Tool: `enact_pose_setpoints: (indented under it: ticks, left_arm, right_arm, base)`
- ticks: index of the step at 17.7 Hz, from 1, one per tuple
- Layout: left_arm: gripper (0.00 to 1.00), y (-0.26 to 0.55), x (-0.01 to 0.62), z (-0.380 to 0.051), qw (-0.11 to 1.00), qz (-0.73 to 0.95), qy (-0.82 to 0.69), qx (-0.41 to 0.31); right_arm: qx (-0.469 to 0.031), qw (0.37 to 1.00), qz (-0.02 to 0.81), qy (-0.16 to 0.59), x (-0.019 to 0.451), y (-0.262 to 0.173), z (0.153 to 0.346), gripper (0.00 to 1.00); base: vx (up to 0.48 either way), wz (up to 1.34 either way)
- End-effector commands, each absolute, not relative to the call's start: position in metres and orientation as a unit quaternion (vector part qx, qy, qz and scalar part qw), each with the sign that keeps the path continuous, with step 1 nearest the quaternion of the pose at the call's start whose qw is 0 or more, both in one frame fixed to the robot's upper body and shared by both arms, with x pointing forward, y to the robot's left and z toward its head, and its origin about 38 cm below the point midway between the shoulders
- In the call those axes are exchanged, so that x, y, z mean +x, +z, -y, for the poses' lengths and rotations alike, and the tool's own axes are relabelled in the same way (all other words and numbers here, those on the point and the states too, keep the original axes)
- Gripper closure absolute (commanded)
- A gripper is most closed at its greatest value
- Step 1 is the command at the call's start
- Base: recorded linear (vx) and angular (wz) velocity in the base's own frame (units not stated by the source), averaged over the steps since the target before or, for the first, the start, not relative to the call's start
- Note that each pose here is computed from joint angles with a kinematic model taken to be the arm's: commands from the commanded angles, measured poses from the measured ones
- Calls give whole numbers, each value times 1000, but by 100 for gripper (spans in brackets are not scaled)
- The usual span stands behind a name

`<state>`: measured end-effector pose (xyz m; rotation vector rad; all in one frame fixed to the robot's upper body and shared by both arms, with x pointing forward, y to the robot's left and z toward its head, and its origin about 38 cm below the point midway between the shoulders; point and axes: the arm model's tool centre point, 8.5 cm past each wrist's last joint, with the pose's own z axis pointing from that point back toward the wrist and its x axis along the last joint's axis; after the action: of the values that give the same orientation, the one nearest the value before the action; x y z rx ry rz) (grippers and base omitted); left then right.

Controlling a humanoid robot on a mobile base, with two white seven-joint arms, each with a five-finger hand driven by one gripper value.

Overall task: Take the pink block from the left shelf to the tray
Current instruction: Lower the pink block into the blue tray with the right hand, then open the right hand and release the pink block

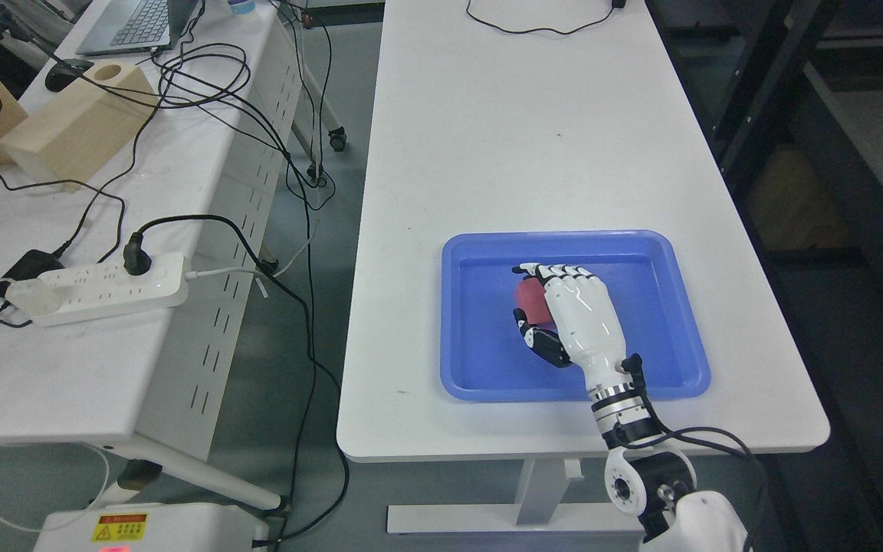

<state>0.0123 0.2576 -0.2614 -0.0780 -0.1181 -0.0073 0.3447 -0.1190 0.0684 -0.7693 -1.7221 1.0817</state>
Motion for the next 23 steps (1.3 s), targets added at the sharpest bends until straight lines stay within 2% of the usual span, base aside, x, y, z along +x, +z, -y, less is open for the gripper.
enact_pose_setpoints:
  ticks: [1,6,8,11,17,19,21,23]
  left_arm:
    - [0,-261,5,-268,998,58,-4,-31]
    - [0,-261,5,-268,998,58,-4,-31]
    - [0,-261,5,-268,998,58,-4,-31]
    - [0,-261,5,-268,998,58,-4,-31]
    - [0,-261,5,-268,998,58,-4,-31]
    - [0,-261,5,-268,998,58,-4,-31]
    - [0,-261,5,-268,998,58,-4,-31]
    - [0,-261,5,-268,998,58,-4,-31]
  right_arm:
    - [-287,498,694,432,338,54,126,43]
    - [-275,523,703,396,341,56,137,27]
    - [-270,534,705,381,342,57,143,24]
    - [-265,546,716,345,345,64,155,21]
    - [-196,566,764,239,341,74,182,12]
    - [-182,575,774,193,342,77,198,12]
    - [-173,570,786,165,341,82,208,11]
    - [-170,555,798,160,339,87,210,11]
  base:
    - [52,-2]
    - [35,0]
    - [22,0]
    - [10,0]
    - [0,0]
    - [0,0]
    - [-11,0]
    - [-10,0]
